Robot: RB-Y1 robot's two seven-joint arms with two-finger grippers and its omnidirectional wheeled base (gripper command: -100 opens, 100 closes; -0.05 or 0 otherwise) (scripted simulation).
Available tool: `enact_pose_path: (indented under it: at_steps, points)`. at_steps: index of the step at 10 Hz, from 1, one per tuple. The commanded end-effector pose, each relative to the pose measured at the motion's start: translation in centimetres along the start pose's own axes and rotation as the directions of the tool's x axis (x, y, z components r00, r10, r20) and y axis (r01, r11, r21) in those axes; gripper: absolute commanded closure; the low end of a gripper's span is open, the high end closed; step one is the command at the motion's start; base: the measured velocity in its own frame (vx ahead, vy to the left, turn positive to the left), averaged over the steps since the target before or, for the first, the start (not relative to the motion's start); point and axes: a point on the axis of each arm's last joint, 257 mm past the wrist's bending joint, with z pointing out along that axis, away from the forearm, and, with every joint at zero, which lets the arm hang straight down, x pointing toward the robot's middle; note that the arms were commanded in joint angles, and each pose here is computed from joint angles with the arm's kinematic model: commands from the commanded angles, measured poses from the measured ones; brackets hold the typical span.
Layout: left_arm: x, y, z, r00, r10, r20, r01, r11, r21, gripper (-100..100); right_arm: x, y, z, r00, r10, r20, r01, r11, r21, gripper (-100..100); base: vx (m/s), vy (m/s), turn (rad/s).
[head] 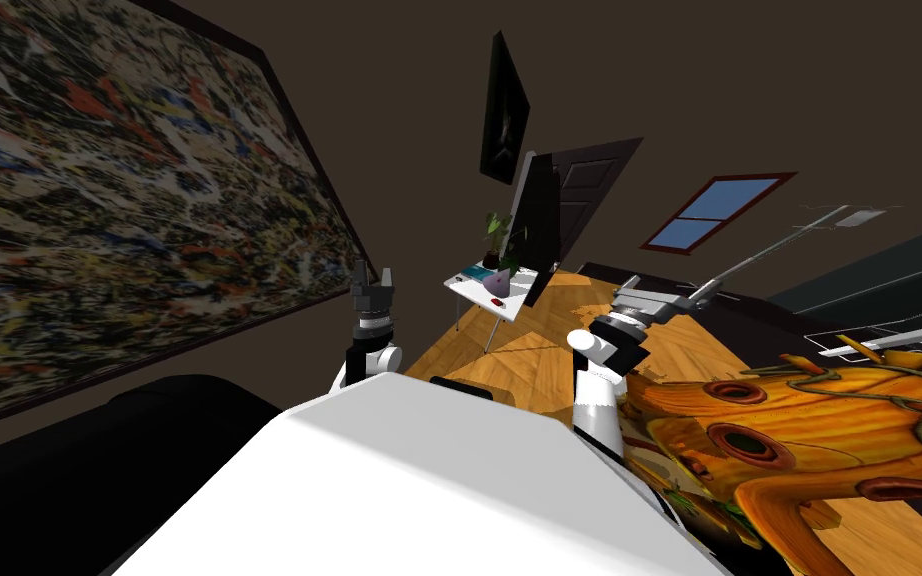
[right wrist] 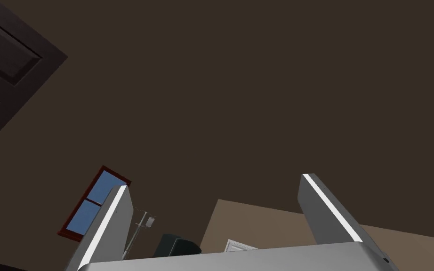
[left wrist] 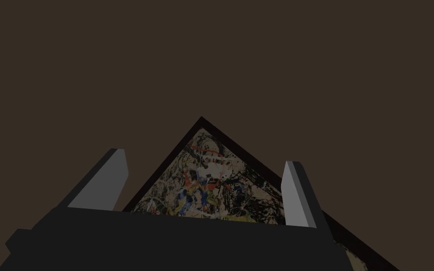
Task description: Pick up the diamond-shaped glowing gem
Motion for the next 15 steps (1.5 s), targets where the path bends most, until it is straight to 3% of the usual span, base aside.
enact_pose_path:
  at_steps: [1, 2, 3, 4, 7, 8, 9, 10, 11, 12, 13, 14, 15]
  points:
    - [0.0, 0.0, 0.0, 1.000, 0.000, 0.000, 0.000, 1.000, 0.000, 0, -2.2, 1.1, 1.3, 0.997, 0.045, 0.056, -0.042, 0.998, -0.053, -100, -0.031, 0.069, 0.012]
    - [0.0, 0.0, 0.0, 1.000, 0.000, 0.000, 0.000, 1.000, 0.000, 0, -2.5, 0.4, 1.6, 0.995, 0.067, 0.073, -0.064, 0.997, -0.050, -100, -0.040, 0.077, -0.004]
    - [0.0, 0.0, 0.0, 1.000, 0.000, 0.000, 0.000, 1.000, 0.000, 0, -4.4, 1.8, 2.5, 0.988, 0.106, 0.117, -0.094, 0.990, -0.104, -100, -0.037, 0.104, -0.002]
    - [0.0, 0.0, 0.0, 1.000, 0.000, 0.000, 0.000, 1.000, 0.000, 0, -4.9, 0.8, 2.7, 0.981, 0.135, 0.140, -0.122, 0.987, -0.102, -100, -0.025, 0.093, -0.009]
    - [0.0, 0.0, 0.0, 1.000, 0.000, 0.000, 0.000, 1.000, 0.000, 0, -9.1, 2.2, 3.9, 0.939, 0.245, 0.240, -0.198, 0.958, -0.206, -100, -0.035, 0.101, -0.012]
    - [0.0, 0.0, 0.0, 1.000, 0.000, 0.000, 0.000, 1.000, 0.000, 0, -9.9, 1.2, 4.0, 0.922, 0.279, 0.269, -0.226, 0.951, -0.211, -100, -0.024, 0.090, -0.024]
    - [0.0, 0.0, 0.0, 1.000, 0.000, 0.000, 0.000, 1.000, 0.000, 0, -9.6, 1.1, 4.2, 0.921, 0.285, 0.267, -0.232, 0.949, -0.214, -100, 0.000, 0.033, 0.000]
    - [0.0, 0.0, 0.0, 1.000, 0.000, 0.000, 0.000, 1.000, 0.000, 0, -11.8, 1.8, 4.3, 0.888, 0.342, 0.309, -0.262, 0.926, -0.271, -100, 0.001, 0.063, -0.019]
    - [0.0, 0.0, 0.0, 1.000, 0.000, 0.000, 0.000, 1.000, 0.000, 0, -12.0, 0.9, 4.5, 0.874, 0.363, 0.324, -0.282, 0.920, -0.271, -100, -0.006, 0.072, -0.028]
    - [0.0, 0.0, 0.0, 1.000, 0.000, 0.000, 0.000, 1.000, 0.000, 0, -14.0, 1.2, 4.2, 0.838, 0.409, 0.360, -0.301, 0.899, -0.319, -100, -0.007, 0.101, -0.035]
    - [0.0, 0.0, 0.0, 1.000, 0.000, 0.000, 0.000, 1.000, 0.000, 0, -14.1, 0.4, 4.5, 0.816, 0.442, 0.373, -0.329, 0.885, -0.330, -100, -0.006, 0.086, -0.026]
    - [0.0, 0.0, 0.0, 1.000, 0.000, 0.000, 0.000, 1.000, 0.000, 0, -15.8, 0.4, 4.2, 0.774, 0.488, 0.403, -0.346, 0.859, -0.376, -100, 0.002, 0.093, -0.037]
    - [0.0, 0.0, 0.0, 1.000, 0.000, 0.000, 0.000, 1.000, 0.000, 0, -16.2, -0.7, 4.1, 0.746, 0.516, 0.421, -0.369, 0.846, -0.385, -100, -0.002, 0.090, -0.036]
